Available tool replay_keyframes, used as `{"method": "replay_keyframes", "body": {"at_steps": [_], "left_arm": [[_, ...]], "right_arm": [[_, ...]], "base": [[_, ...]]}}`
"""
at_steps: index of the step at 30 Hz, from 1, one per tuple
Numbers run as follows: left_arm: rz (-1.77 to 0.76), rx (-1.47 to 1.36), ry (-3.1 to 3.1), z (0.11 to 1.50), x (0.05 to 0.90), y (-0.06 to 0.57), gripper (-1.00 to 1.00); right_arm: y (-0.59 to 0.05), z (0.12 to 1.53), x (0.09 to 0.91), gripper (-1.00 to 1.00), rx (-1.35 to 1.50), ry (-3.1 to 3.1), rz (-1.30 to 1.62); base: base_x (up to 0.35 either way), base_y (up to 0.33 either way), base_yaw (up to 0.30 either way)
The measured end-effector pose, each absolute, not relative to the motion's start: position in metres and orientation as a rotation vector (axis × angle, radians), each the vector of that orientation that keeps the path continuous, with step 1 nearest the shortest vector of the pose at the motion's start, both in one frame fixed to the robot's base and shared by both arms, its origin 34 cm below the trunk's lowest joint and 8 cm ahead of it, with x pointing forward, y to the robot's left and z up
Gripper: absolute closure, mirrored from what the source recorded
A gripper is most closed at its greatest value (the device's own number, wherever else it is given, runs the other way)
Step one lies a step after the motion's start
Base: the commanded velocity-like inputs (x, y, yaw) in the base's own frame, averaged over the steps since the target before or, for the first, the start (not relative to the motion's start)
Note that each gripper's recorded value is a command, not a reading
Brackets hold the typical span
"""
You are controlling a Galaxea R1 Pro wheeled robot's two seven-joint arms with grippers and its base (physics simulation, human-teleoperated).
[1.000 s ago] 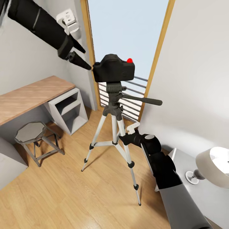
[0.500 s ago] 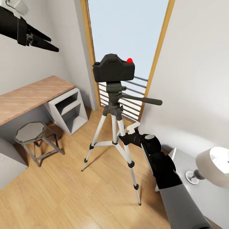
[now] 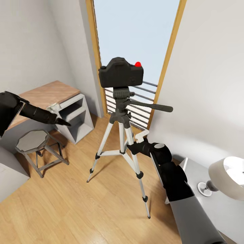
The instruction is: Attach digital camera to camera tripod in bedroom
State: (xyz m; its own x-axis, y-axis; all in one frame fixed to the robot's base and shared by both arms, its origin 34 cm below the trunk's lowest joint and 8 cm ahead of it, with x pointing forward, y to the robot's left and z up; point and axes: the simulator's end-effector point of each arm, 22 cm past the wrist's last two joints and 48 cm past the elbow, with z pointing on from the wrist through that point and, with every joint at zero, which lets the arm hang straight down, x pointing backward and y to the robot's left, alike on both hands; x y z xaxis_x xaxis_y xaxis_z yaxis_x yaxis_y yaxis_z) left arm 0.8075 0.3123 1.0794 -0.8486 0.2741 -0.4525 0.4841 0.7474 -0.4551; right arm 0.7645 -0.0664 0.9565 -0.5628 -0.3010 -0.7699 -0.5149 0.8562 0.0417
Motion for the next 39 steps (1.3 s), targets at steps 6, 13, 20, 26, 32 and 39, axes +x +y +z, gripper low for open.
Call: {"method": "replay_keyframes", "body": {"at_steps": [6, 13, 20, 26, 32, 39], "left_arm": [[-0.818, 0.240, 2.935, 0.919, 0.738, 0.356, -1.00], [-0.753, 0.260, 2.911, 0.834, 0.708, 0.347, -1.00], [-0.641, 0.228, 2.846, 0.779, 0.683, 0.351, -1.00], [-0.379, 0.012, 2.895, 0.712, 0.626, 0.388, -1.00], [-0.136, -0.412, 2.850, 0.653, 0.538, 0.423, -1.00], [0.025, -0.760, 2.828, 0.612, 0.413, 0.430, -1.00]], "right_arm": [[-0.066, 0.956, 0.764, 1.00, -0.589, 2.206, 0.333], [-0.066, 0.957, 0.764, 1.00, -0.590, 2.206, 0.333], [-0.066, 0.957, 0.764, 1.00, -0.590, 2.206, 0.333], [-0.067, 0.956, 0.764, 1.00, -0.589, 2.207, 0.333], [-0.067, 0.956, 0.764, 1.00, -0.587, 2.208, 0.333], [-0.067, 0.956, 0.764, 1.00, -0.587, 2.208, 0.334]], "base": [[0.000, 0.000, 0.000], [0.000, 0.000, 0.000], [0.000, 0.000, 0.000], [0.000, 0.000, 0.000], [0.000, 0.000, 0.000], [0.000, 0.000, 0.000]]}}
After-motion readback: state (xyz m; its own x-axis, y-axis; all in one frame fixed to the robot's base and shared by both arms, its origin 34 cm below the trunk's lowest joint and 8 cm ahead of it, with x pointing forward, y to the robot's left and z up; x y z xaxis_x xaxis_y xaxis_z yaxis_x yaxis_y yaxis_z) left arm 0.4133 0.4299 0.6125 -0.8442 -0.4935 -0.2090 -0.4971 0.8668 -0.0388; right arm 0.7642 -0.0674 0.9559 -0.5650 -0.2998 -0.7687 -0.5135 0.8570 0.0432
